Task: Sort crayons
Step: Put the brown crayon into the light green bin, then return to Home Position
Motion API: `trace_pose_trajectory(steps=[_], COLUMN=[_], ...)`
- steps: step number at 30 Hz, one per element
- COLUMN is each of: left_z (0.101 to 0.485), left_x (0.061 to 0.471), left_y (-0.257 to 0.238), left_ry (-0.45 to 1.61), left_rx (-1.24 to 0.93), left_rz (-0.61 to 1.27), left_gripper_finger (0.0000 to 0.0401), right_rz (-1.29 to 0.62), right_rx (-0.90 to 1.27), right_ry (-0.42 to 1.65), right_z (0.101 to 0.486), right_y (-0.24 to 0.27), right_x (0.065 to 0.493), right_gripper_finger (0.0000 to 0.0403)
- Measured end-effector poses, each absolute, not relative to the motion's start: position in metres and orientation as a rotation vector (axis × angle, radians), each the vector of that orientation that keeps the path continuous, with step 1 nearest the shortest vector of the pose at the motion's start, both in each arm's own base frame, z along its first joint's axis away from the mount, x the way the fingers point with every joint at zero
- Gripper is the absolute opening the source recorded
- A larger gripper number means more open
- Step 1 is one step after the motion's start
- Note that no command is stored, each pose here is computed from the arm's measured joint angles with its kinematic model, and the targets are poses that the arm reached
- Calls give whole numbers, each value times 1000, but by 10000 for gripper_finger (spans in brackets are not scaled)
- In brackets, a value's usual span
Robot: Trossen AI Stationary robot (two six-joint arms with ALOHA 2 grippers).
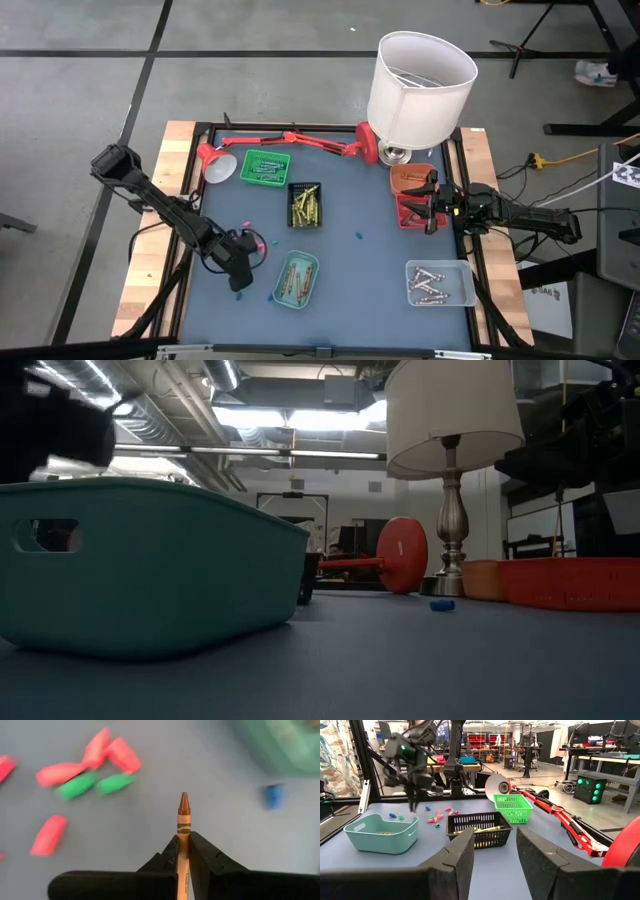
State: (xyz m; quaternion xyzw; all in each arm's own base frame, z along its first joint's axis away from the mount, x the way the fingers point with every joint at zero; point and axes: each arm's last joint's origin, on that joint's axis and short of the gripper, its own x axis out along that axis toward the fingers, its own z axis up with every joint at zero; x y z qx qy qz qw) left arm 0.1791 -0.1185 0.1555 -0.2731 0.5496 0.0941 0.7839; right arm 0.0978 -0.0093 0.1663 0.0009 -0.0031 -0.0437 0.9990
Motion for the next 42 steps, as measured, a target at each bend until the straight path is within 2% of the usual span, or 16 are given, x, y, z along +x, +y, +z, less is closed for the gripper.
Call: trace_pose_trajectory(steps=[6,14,19,30,42], left_z=[183,213,218,188,186], left_x=[199,225,236,254,270], left_y=[-131,-138,-143,-148,-121], left_ry=[1043,573,425,457,426], left_rx=[-625,-622,-593,-562,-516], left_rz=[81,93,83,127,219], left_gripper_finger=[8,8,8,13,99], right_rz=[-88,-88,-88,-88,-88], right_rx=[2,2,2,2,2], right_ry=[-6,-6,-6,-6,-6], right_z=[166,166,166,166,166], right_y=[-9,-9,-9,-9,-9], right_x=[98,98,98,98,98], right_gripper_finger=[147,147,147,147,147])
